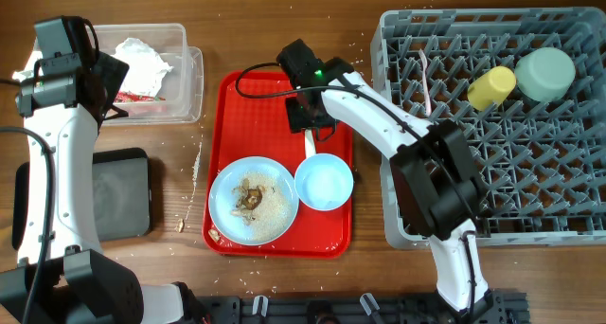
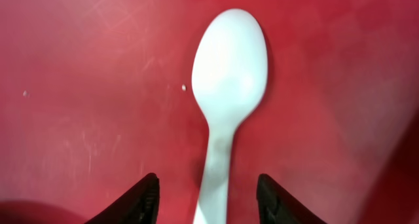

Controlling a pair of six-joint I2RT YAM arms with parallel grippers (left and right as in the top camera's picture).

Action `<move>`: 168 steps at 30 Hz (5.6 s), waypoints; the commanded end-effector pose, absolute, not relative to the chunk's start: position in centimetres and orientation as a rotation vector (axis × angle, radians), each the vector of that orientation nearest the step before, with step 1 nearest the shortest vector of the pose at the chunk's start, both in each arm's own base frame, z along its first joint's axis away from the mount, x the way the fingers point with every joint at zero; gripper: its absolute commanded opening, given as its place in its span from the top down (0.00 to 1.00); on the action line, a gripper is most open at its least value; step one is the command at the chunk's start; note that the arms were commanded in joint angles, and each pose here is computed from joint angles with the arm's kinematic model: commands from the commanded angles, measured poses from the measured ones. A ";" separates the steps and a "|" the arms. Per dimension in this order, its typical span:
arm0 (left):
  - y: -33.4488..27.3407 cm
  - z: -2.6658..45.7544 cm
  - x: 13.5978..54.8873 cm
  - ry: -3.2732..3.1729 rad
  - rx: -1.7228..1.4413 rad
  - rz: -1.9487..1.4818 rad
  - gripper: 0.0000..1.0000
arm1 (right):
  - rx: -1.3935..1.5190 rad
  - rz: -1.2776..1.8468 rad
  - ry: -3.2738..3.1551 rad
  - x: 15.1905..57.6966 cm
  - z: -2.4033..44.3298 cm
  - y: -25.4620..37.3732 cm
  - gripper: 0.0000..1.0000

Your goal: Sort waste into correct bins and load items into the dishwasher rack

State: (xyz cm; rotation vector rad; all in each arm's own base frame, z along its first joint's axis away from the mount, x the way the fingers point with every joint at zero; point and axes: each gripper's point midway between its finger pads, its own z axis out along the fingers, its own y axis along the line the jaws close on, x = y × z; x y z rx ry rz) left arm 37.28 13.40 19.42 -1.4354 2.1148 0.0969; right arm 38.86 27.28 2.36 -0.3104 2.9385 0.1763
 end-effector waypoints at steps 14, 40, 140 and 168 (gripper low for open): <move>13.8 19.5 37.1 2.112 -1.439 0.110 0.00 | -0.230 0.042 2.960 39.3 0.9 27.3 0.96; 4.9 18.8 38.6 2.428 -1.119 -0.395 0.00 | 0.093 0.203 2.806 46.0 16.1 4.7 0.02; 13.8 18.8 35.5 2.192 -1.473 0.138 0.00 | 1.171 0.588 2.421 29.4 17.1 -15.9 0.82; -15.9 14.2 31.7 2.970 -0.582 -0.453 0.51 | 0.547 0.489 2.306 40.3 25.0 2.8 0.01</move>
